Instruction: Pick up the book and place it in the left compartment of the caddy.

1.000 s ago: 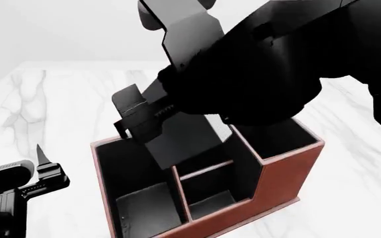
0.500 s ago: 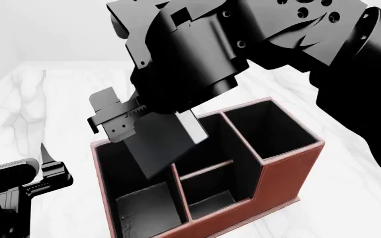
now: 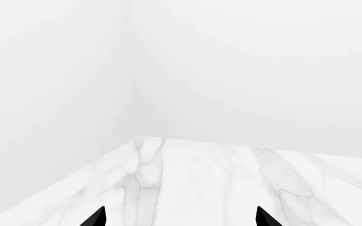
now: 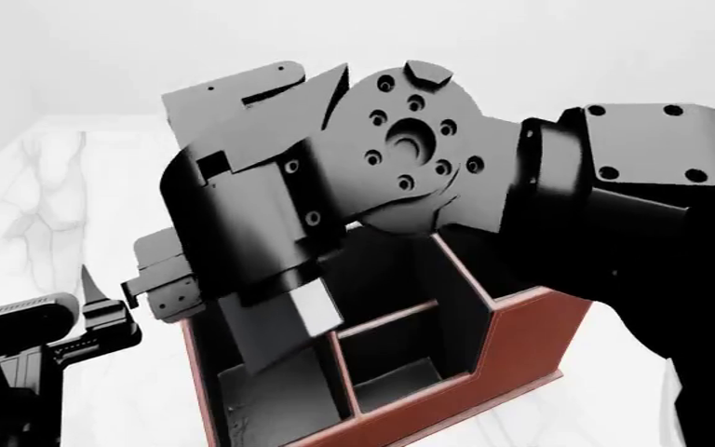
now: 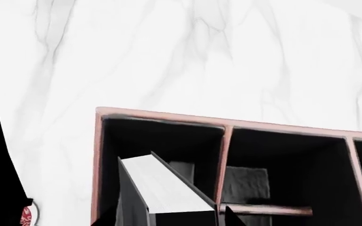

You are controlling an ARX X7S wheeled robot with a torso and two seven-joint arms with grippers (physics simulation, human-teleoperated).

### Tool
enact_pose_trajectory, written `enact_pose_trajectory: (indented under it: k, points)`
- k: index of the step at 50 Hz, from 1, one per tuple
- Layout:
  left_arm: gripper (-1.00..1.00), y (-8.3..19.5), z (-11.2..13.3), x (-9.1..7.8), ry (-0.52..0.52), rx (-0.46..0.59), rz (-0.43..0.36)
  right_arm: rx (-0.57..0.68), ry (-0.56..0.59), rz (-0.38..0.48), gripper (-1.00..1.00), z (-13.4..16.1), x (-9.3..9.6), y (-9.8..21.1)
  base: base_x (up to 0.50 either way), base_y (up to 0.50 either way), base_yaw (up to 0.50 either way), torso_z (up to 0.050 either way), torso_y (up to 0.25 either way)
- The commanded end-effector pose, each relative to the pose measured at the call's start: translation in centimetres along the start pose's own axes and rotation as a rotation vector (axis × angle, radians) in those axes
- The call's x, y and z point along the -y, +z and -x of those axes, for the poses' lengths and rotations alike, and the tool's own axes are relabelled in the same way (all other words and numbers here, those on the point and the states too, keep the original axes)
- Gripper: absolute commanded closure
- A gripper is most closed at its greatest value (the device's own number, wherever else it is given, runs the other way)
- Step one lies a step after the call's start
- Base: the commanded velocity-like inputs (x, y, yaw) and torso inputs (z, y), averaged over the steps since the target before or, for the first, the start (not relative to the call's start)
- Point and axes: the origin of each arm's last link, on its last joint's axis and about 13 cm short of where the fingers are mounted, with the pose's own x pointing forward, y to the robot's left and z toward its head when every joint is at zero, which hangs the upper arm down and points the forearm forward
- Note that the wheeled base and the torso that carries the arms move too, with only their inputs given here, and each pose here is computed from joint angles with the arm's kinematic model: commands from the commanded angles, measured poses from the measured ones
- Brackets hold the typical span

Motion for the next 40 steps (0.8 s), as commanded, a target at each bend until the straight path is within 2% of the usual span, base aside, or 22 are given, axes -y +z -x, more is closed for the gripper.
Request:
enact_pose_trajectory:
  k: [1,22,40]
  points:
    - [-1.0,0.0,-0.1,0.2,-0.005,0.0,0.001,0.016,0.32,0.032,1.0,-1.2,-1.1,-1.3,0.0,0.0,0.0,0.0,0.0]
    - [-1.0,-0.1,-0.1,0.1,-0.005,-0.004,-0.001,0.004,0.307,-0.067,1.0,-3.2,0.1,-0.1,0.0,0.0,0.0,0.0,0.001]
    - [-1.0,-0.3,0.1,0.0,-0.002,-0.006,0.004,-0.05,0.303,-0.043,1.0,-5.1,-0.2,-2.1,0.0,0.0,0.0,0.0,0.002]
